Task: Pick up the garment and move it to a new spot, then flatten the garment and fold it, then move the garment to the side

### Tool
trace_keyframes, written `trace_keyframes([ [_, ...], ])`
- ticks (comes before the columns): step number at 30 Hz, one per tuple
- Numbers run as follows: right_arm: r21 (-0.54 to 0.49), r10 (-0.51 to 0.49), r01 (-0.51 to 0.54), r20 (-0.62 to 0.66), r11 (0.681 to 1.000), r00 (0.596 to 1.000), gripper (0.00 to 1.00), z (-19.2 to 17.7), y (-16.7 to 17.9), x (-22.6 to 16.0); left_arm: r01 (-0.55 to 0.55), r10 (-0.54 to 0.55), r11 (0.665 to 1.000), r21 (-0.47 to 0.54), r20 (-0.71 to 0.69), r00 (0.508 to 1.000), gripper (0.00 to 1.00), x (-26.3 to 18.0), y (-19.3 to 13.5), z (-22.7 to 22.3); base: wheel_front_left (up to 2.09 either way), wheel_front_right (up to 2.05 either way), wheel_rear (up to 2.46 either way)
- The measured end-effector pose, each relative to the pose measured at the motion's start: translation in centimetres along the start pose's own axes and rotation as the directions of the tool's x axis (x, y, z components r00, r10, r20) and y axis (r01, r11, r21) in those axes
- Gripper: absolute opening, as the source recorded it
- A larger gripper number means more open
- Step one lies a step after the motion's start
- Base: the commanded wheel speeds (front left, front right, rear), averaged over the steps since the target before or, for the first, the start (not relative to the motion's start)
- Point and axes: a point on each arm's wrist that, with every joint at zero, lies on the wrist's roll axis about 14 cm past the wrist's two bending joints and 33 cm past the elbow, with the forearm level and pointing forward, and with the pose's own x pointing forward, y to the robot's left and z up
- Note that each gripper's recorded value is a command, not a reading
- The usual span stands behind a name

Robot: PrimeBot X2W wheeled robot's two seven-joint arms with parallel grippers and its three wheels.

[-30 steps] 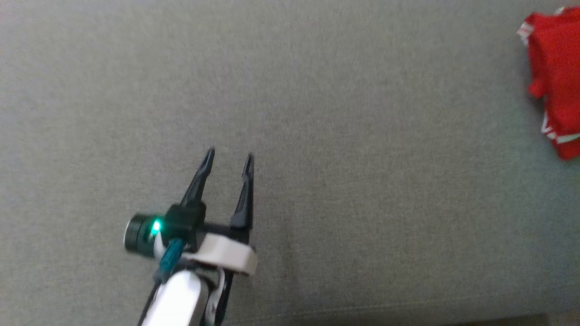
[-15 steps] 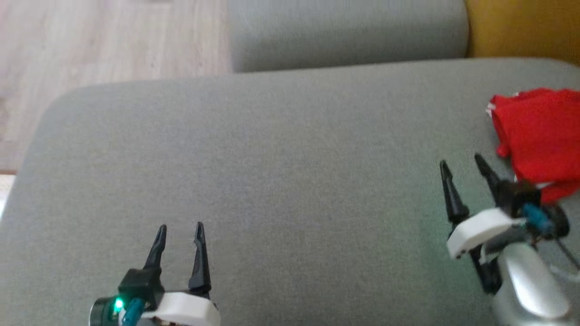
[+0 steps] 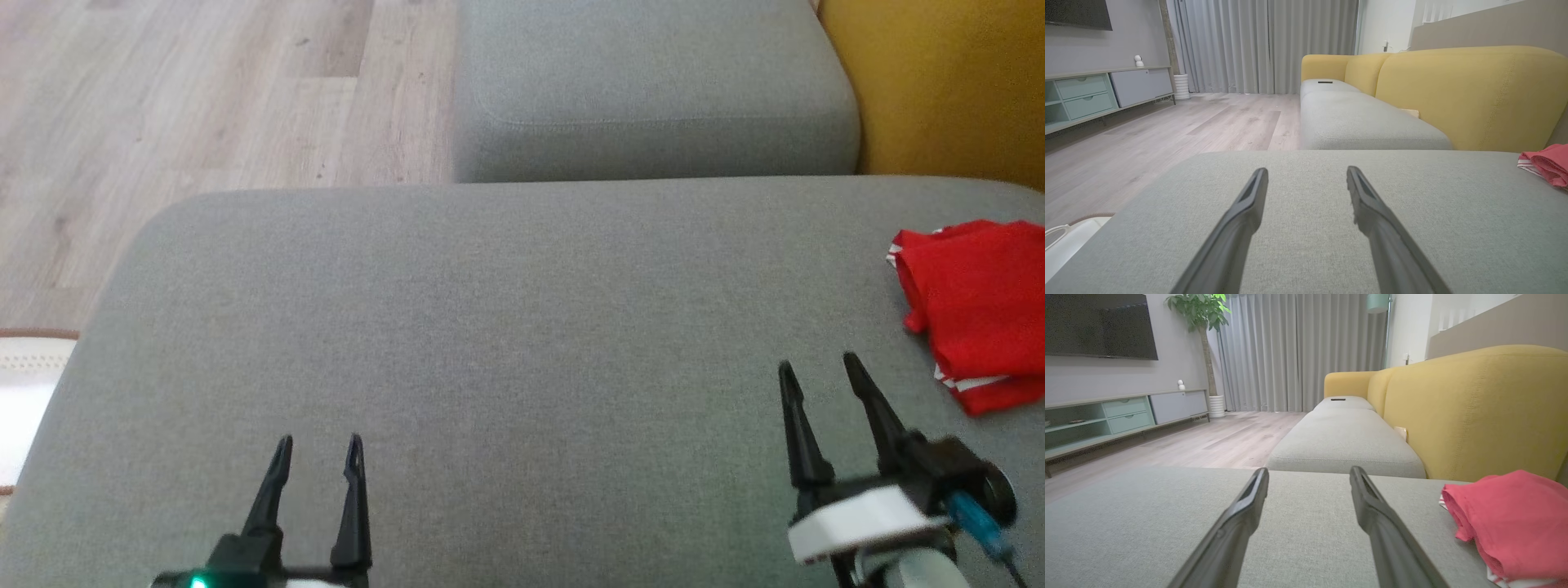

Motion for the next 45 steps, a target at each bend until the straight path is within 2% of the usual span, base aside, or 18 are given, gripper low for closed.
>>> trace_keyframes([
  [5,0.012,-0.041,0.041,0.016,0.999,0.999,1.00,0.4,-0.7,-2.1,0.014,-0.014,1.000,-0.007,-0.013,1.000,1.00,-1.1,-0.1,-0.4,0.00,0.00,0.00],
  [12,0.051,-0.071,0.074,-0.049,0.996,0.996,1.00,-1.8,-0.7,-5.0,0.036,-0.036,0.999,0.011,-0.003,0.999,1.00,-1.2,-0.5,-0.2,0.00,0.00,0.00],
  [28,0.067,-0.080,0.083,-0.041,0.994,0.996,1.00,-1.6,-0.7,-5.4,0.057,-0.057,0.998,0.012,-0.010,0.998,1.00,-1.2,-0.8,-0.5,0.00,0.00,0.00],
  [29,0.067,-0.080,0.083,-0.040,0.994,0.996,0.00,-1.6,-0.7,-5.4,0.057,-0.057,0.998,0.012,-0.011,0.998,0.00,-1.2,-0.8,-0.5,0.00,0.00,0.00],
  [35,0.085,-0.092,0.107,-0.166,0.991,0.982,0.00,-5.4,-0.7,-7.3,0.048,-0.047,0.999,0.006,-0.138,0.989,0.00,-2.9,-0.6,-4.1,0.00,0.00,0.00],
  [45,0.199,-0.125,0.161,-0.182,0.967,0.975,0.00,-5.7,-1.3,-7.3,0.008,-0.030,0.993,-0.117,-0.188,0.982,0.00,-2.8,-0.2,-5.1,0.00,0.00,0.00],
])
